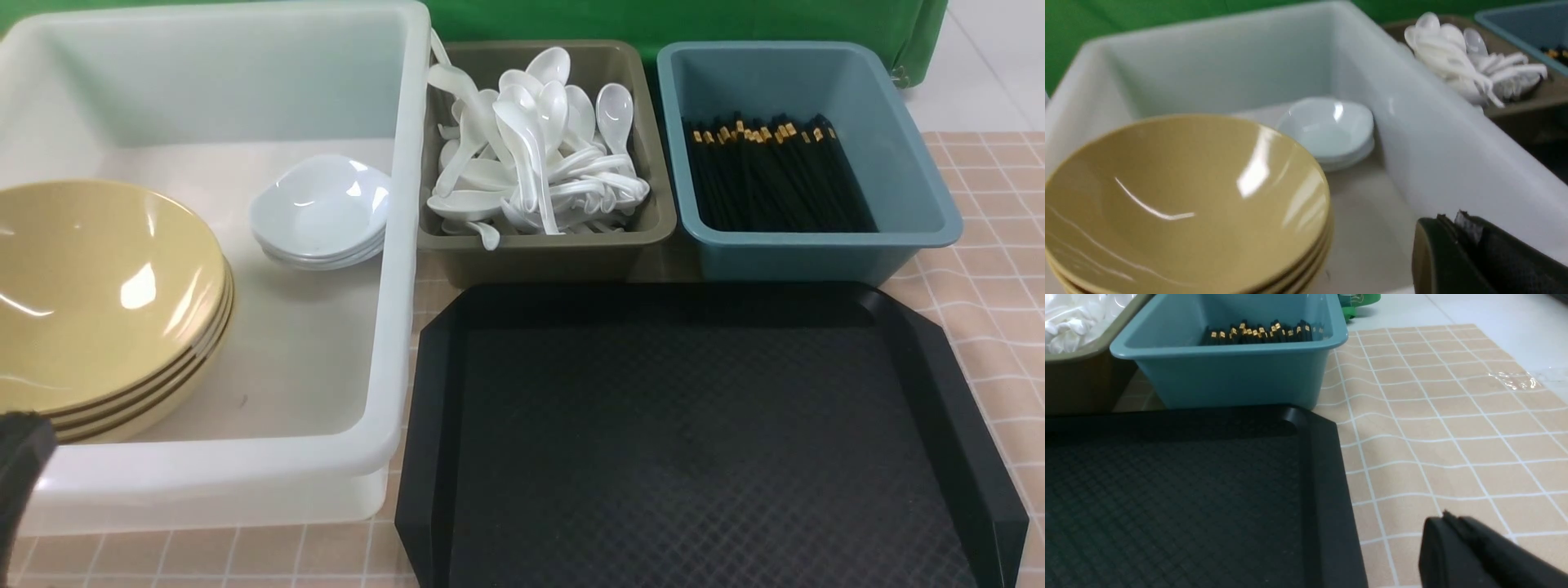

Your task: On brown table put chopsticks spoon bowls plates into blue grey white boxes.

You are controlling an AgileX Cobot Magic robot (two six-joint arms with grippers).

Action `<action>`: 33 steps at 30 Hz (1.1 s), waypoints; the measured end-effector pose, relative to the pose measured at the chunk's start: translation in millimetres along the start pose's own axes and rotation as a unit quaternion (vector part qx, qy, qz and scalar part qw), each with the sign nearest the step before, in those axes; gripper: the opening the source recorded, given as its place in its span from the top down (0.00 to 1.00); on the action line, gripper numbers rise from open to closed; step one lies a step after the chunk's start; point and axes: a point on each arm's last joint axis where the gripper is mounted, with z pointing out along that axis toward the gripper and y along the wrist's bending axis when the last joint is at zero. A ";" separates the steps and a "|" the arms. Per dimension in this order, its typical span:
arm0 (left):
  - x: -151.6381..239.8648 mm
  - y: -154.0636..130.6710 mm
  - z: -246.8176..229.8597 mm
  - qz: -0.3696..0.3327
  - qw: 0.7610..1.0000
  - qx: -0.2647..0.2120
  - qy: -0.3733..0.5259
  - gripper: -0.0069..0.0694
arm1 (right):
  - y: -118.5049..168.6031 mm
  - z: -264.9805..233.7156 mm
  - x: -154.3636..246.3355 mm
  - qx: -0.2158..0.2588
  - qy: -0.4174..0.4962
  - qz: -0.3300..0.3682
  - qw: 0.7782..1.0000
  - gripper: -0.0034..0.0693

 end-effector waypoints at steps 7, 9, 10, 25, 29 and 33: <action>42.3 5.9 5.7 0.027 0.996 -0.061 -0.063 0.91 | 0.0 -0.1 0.0 0.000 0.001 0.000 1.000 0.88; 62.4 5.0 10.5 0.008 0.998 -0.060 -0.032 0.91 | 0.0 -0.1 0.0 0.000 0.001 0.000 1.000 0.88; 69.6 4.4 12.1 -0.004 0.998 -0.058 -0.018 0.91 | 0.0 -0.1 0.0 0.000 0.001 0.000 1.000 0.87; 92.0 1.3 14.1 -0.067 0.995 -0.048 0.058 0.91 | 0.0 -0.1 0.0 0.000 0.001 0.000 1.000 0.85; 92.0 1.3 14.1 -0.068 0.995 -0.048 0.058 0.91 | 0.0 -0.1 0.0 0.000 0.001 0.000 1.000 0.85; 92.0 1.3 14.1 -0.069 0.995 -0.048 0.058 0.91 | 0.0 -0.1 0.0 0.000 0.001 0.000 1.000 0.85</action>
